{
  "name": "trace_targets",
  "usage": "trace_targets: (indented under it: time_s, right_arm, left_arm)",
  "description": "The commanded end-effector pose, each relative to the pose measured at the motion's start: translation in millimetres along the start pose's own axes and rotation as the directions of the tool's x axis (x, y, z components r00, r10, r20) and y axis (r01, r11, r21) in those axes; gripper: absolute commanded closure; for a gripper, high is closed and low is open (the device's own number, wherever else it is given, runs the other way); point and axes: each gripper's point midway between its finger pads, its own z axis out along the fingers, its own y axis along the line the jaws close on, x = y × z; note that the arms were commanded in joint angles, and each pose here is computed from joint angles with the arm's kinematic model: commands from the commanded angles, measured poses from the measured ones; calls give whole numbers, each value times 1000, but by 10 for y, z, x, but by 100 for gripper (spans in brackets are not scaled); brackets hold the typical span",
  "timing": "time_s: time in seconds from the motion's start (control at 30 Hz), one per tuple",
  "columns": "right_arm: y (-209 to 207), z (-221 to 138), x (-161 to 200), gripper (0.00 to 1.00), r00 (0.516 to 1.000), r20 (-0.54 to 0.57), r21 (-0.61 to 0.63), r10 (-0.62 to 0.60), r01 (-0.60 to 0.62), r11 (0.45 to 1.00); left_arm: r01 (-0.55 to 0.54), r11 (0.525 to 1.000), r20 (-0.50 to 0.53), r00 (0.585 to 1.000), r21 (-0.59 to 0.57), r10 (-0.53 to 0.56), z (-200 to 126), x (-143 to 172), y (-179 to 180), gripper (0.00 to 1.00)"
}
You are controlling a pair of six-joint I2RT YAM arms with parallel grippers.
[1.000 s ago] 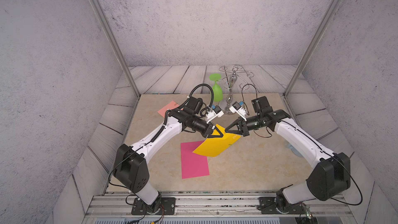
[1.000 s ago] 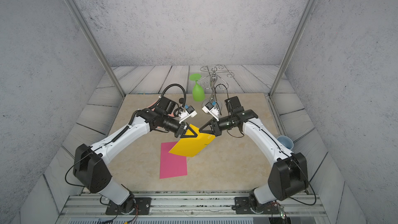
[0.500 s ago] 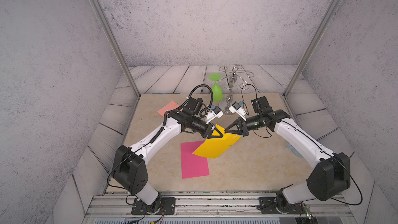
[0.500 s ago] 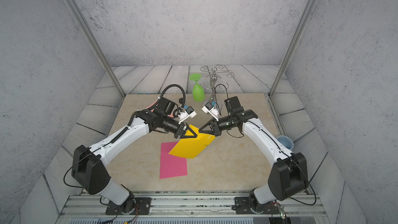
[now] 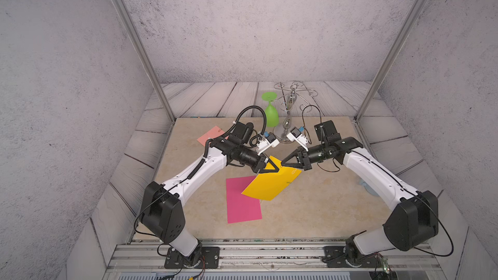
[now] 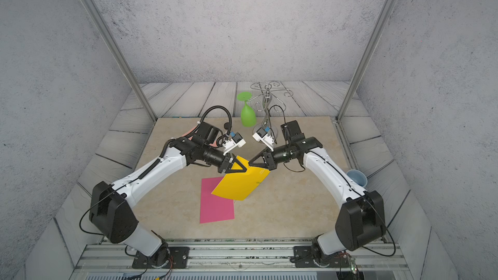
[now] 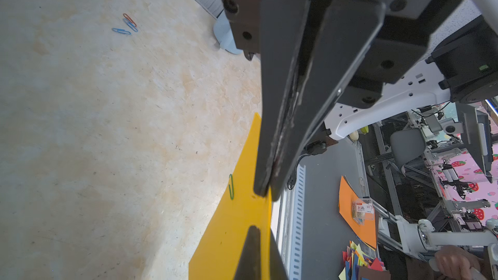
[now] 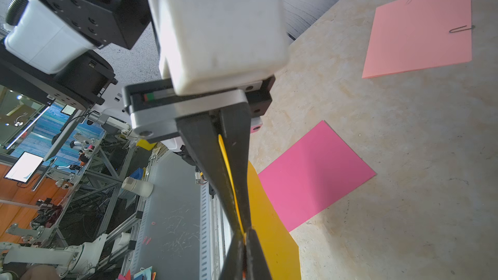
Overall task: Unclip the paperclips from the documents
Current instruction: Remove the paper clip from the document.
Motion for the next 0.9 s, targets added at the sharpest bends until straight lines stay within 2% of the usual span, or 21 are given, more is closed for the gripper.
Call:
trace_targets:
  time_s: [0.0,0.3,0.63,0.87]
  right_arm:
    - [-2,-57,-96,93,999,27,-5,-20,21,1000]
    - [-21,-56,-106,92,999,28,-11,-14,15,1000]
    - [-4,-37,-69,100,1000,24,-39,-3,4,999]
    - [-1,-46,-44,100,1000,24,-29,-7,7,1000]
  left_arm:
    - [13,1000,-25,1000,14,-13,-27,115,-43,100]
    - [21,1000,-31,999,18,-20,-12,128,-23,100]
    - [5,1000,-21,1000,10,-5,-30,83,-34,100]
    - [6,1000,-22,1000,10,-6,-28,85,-32,100]
